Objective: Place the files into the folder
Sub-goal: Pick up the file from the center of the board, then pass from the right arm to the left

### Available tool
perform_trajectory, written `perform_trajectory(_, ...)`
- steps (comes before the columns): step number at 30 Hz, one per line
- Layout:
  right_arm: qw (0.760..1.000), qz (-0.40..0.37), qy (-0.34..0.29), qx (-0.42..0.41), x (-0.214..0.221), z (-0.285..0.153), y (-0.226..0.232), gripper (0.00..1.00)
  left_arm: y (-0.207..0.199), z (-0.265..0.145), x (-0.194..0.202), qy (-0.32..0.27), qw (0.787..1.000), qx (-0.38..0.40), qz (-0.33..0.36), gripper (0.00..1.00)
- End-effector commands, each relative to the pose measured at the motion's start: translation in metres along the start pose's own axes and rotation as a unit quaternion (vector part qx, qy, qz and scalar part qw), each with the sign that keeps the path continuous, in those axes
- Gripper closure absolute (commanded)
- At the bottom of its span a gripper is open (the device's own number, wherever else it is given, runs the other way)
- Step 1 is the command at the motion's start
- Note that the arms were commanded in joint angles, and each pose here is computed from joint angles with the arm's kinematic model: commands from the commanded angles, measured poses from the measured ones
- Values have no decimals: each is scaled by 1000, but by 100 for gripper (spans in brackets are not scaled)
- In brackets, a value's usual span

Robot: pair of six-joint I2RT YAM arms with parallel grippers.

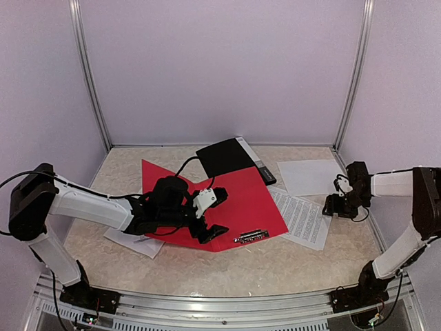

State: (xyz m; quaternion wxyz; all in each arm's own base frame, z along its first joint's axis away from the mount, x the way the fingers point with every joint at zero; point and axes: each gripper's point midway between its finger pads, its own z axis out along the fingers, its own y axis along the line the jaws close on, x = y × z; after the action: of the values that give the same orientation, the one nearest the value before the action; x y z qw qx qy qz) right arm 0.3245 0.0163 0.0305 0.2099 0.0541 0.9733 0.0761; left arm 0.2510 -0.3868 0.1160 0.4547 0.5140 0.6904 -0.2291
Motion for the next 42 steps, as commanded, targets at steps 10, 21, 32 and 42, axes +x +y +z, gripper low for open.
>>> perform_trajectory(10,998,19,3,-53,4,24,7,51,-7,0,-2,-5,1000,3,7,5)
perform_trajectory(21,997,21,-60,-42,-23,-9,8,79,-8,3,1,1,1000,3,9,5)
perform_trajectory(32,993,-13,-108,-40,-49,-71,18,100,-1,4,0,3,1000,-13,13,5)
perform_trajectory(42,981,-123,-124,-81,-47,-145,89,100,19,2,-25,-5,999,-49,-7,4)
